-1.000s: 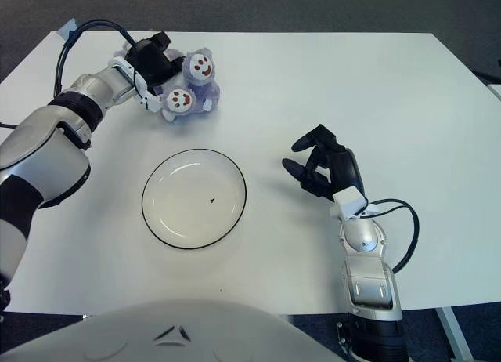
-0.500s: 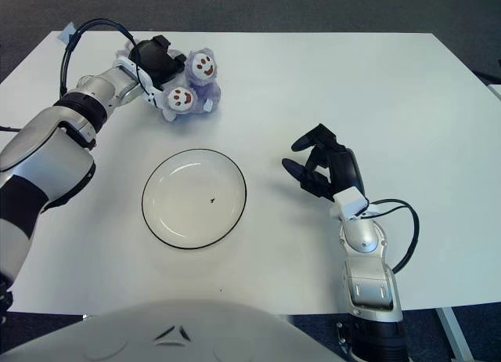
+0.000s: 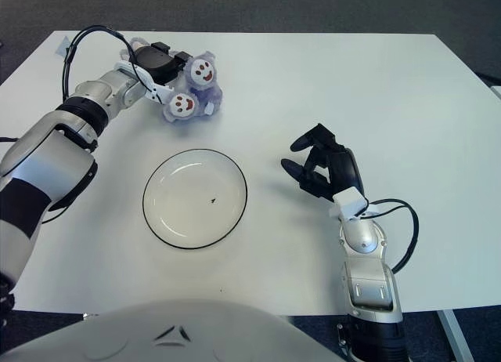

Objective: Put the doll into the plate.

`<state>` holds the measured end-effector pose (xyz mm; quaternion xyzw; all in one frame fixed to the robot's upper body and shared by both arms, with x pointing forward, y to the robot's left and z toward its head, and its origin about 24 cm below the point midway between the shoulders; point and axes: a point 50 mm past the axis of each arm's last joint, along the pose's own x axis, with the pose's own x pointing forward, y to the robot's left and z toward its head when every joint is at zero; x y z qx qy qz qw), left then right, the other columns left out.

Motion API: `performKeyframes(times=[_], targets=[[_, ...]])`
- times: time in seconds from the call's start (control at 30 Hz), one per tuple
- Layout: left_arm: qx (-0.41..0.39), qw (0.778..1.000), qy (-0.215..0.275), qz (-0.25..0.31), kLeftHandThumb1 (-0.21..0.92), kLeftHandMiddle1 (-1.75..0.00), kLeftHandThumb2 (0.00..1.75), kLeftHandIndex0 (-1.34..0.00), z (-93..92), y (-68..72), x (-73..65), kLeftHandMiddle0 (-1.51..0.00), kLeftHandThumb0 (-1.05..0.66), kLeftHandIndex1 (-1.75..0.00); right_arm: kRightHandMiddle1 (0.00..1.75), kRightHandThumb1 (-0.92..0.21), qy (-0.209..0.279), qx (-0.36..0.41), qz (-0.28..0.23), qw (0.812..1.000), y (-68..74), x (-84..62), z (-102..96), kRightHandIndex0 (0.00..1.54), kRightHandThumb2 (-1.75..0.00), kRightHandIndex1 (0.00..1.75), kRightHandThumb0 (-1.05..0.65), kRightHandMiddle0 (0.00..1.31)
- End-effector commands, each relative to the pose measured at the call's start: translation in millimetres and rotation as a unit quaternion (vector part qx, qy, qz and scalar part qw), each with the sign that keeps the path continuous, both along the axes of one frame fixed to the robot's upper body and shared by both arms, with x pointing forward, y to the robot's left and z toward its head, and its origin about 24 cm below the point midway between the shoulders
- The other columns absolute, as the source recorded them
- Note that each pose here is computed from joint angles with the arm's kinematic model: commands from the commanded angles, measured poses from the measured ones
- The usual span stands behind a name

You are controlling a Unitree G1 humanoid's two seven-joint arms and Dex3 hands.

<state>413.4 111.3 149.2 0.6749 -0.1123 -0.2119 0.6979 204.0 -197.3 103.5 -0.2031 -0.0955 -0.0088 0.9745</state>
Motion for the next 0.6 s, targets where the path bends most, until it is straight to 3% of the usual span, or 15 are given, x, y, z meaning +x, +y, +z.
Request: performKeyframes(times=[0.0,0.17,0.57], targets=[[-0.029,0.996,0.088,0.017,0.92,-1.56,0.09,-0.20,-25.1,-5.4,-5.4,-0.44,-0.52,-1.23,1.45,-0.92,0.002,0.004,0.001,1.000,1.1,-1.9,0.6,0.84,-0.26,1.75,-0.36,0.49],[-0.049,0.992,0.110,0.026,0.92,-1.43,0.10,-0.20,-25.6,-7.0,-5.2,-0.43,-0.53,-1.22,1.45,-0.92,0.003,0.005,0.002,1.000,1.6,-2.1,0.5,0.83,-0.26,1.75,-0.36,0.49],[-0.057,0.990,0.128,0.008,0.92,-1.44,0.11,-0.22,-34.3,-19.3,-9.9,-0.44,-0.53,-1.14,1.45,-0.92,0.007,0.010,0.003,1.000,2.7,-1.8,-0.7,0.83,-0.25,1.75,-0.36,0.49]])
